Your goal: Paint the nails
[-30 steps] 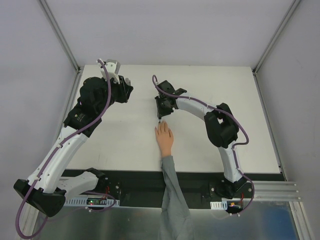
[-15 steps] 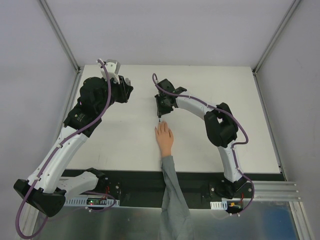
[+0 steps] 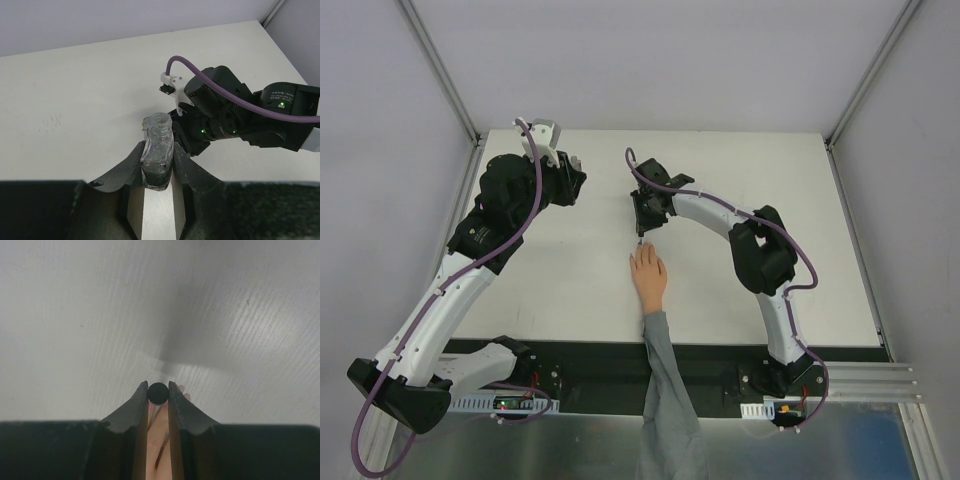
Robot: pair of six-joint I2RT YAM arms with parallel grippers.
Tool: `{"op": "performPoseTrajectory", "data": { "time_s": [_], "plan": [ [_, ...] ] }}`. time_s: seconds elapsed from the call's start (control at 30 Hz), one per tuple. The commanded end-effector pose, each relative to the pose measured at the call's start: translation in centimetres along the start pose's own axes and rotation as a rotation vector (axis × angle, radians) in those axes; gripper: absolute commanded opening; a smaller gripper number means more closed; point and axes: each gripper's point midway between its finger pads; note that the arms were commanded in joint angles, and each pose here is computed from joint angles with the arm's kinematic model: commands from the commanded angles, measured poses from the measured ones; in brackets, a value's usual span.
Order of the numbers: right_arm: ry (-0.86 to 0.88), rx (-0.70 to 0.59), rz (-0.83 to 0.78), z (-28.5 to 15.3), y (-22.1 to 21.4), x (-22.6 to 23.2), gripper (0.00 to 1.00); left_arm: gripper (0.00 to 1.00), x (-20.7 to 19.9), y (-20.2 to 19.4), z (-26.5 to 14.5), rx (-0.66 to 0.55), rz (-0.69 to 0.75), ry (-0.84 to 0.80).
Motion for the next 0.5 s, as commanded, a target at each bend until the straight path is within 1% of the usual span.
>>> {"op": "performPoseTrajectory", "data": {
  "time_s": [0.0, 0.47],
  "plan": [
    [0.003, -0.066, -0.007, -3.8, 1.8, 0.5, 0.01, 0.00, -0.9, 2.0, -0.3, -0.054, 0.012, -0.027],
    [0.042, -0.029, 0.003, -3.1, 0.7, 1.5, 0.01, 0.00, -0.8, 1.9, -0.2, -0.052, 0.015, -0.023]
  ]
}}
Point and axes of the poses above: each gripper's point midway between its finger pads, its own z axis out along the fingers, its own x axis along the line the jaws close on, y = z × x, and after that the axes turned 9 degrees about -z, right-handed
